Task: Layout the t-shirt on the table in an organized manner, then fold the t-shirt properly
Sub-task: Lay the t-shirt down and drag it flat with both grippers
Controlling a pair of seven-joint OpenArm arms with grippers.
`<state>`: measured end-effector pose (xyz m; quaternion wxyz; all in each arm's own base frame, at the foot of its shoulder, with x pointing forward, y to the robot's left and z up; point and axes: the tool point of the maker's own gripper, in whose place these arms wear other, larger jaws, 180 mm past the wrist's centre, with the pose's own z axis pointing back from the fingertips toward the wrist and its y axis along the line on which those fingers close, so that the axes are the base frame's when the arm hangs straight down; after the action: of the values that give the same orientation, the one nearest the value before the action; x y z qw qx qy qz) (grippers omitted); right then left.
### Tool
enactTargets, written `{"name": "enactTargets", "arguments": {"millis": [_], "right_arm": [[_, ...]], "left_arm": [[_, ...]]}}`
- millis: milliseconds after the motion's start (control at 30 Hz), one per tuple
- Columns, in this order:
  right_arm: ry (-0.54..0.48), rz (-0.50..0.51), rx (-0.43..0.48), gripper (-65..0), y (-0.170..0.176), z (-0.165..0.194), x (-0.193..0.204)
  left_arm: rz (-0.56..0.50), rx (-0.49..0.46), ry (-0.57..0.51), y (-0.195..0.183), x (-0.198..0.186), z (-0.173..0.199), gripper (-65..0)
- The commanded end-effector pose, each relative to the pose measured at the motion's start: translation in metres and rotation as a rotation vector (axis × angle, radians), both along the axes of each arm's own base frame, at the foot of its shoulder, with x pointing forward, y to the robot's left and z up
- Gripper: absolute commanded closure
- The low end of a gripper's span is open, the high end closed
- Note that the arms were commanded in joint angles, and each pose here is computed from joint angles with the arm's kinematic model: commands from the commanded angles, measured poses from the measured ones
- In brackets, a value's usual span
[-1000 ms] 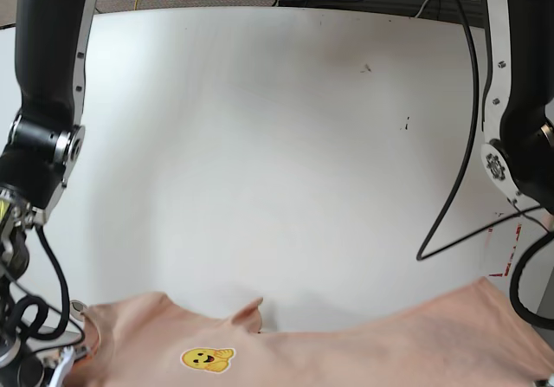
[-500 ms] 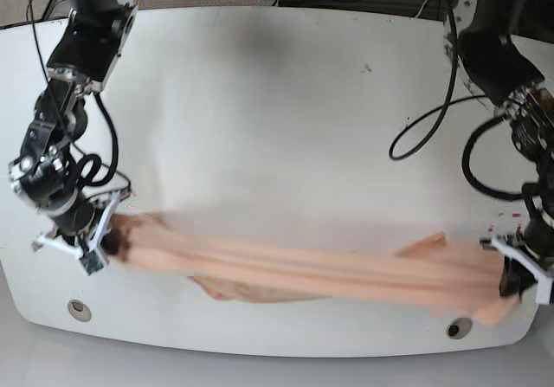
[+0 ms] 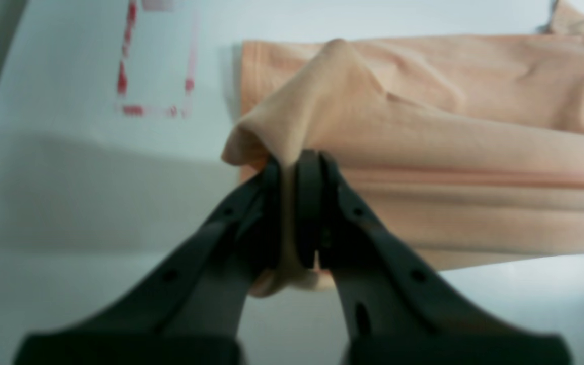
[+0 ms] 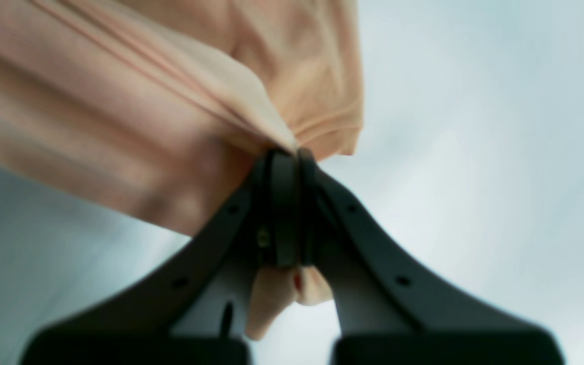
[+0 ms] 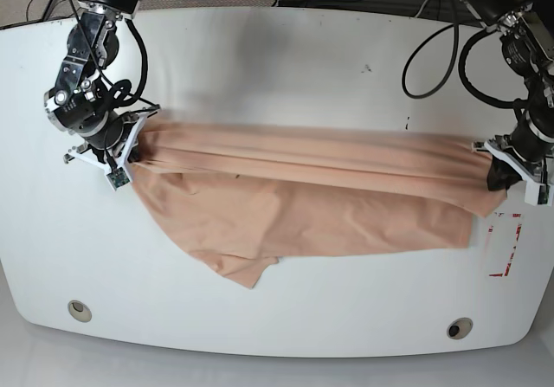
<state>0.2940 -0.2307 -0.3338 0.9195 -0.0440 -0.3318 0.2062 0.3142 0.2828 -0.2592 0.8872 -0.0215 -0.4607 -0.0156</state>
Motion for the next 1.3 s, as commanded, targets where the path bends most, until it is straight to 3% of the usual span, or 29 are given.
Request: {"name": "enactTargets", "arguments": {"millis": [0,300,600,1267], "right_arm": [[0.008,-0.03,-0.06,-0.8,-0.017,0.003,-0.007],[0.098,-0.027,-0.064,-0.8,-0.017,-0.021,-0.037],[0.165,-0.023,-0.054,-0.8,-0.014,-0.039,-0.062],[0.259,-0.019,-0.018,-1.4,0.005,-0.061,-0.105]], "left_arm": [[0.018,0.033,-0.003,0.01,-0.009,0.001,-0.4],[0.031,0.056,0.113,0.02,-0.044,-0.029,-0.4],[-0.045,0.107,0.184,0.017,-0.065,-0.047,-0.4],[-0.059,0.105,0.344,0.016,-0.117,-0.082,-0.4]]}}
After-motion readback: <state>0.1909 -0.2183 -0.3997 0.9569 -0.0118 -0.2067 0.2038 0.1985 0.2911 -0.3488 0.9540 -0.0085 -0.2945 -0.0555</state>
